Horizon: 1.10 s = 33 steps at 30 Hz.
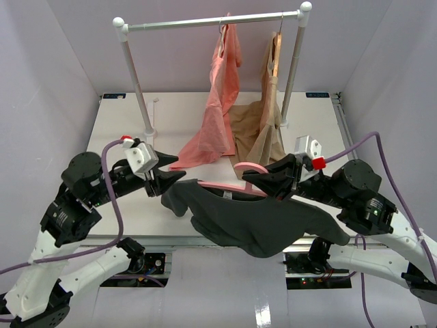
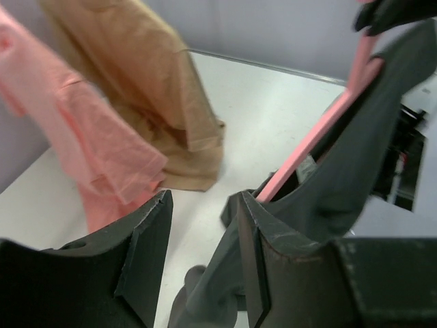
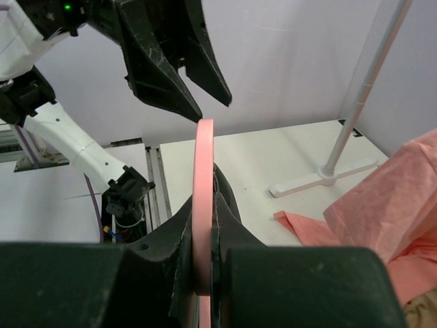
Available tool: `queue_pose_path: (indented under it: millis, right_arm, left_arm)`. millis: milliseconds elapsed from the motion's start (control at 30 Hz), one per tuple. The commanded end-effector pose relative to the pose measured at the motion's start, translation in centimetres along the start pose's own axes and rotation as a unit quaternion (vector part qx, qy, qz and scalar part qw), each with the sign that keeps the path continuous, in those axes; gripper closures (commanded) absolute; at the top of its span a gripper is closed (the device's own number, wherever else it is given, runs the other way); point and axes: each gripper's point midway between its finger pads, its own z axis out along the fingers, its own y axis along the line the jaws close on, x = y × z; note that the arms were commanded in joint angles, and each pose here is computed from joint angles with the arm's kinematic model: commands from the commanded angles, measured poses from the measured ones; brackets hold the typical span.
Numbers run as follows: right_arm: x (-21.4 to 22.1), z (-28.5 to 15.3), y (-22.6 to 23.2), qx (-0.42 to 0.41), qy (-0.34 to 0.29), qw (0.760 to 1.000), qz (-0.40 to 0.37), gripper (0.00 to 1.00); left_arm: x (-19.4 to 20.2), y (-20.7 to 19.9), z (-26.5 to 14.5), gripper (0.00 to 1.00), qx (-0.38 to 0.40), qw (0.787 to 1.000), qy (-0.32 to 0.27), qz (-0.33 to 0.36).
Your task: Place the t-shirt on the hanger
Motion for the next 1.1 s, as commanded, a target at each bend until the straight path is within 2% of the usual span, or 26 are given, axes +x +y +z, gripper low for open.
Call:
queue_pose_path:
  millis: [0,200,567,767,833,900,967,1067]
  right_arm:
    - [-6.0,0.3,1.3,-0.038,-0.094,0.995,-0.015,0.92]
    - [-4.6,2.4,2.0,-0.073,-0.089,0.993,-0.011,0.92]
    - [-3.0,4.8,1.8,-0.084,-0.093,0.992,-0.005,0.92]
    - [-2.8,5.2,1.5,-0.08,-0.095,0.992,-0.006,0.92]
    - [-2.7,5.3,1.5,-0.08,-0.094,0.992,-0.007,0.92]
    - [-2.5,5.4,1.4,-0.078,-0.092,0.993,-0.006,0.92]
    - [-2.1,5.5,1.3,-0.075,-0.088,0.993,-0.005,0.92]
    - [-1.3,5.6,1.1,-0.069,-0.081,0.994,-0.005,0.92]
  left_arm:
    - [0.1,-4.1,1.3,0.46,0.148,0.989,0.015,0.002]
    - [-0.4,-6.4,2.1,0.46,0.239,0.971,0.012,-0.016]
    - [2.3,-8.0,3.3,0.49,0.307,0.95,0.035,-0.052]
    - [3.9,-7.9,3.9,0.52,0.301,0.95,0.053,-0.069]
    - [4.1,-7.8,3.9,0.67,0.298,0.95,0.056,-0.069]
    - [4.2,-7.5,4.2,0.93,0.288,0.953,0.061,-0.071]
    - [4.3,-6.8,4.5,1.0,0.268,0.959,0.065,-0.071]
    - [4.1,-6.1,4.8,1.0,0.244,0.965,0.063,-0.067]
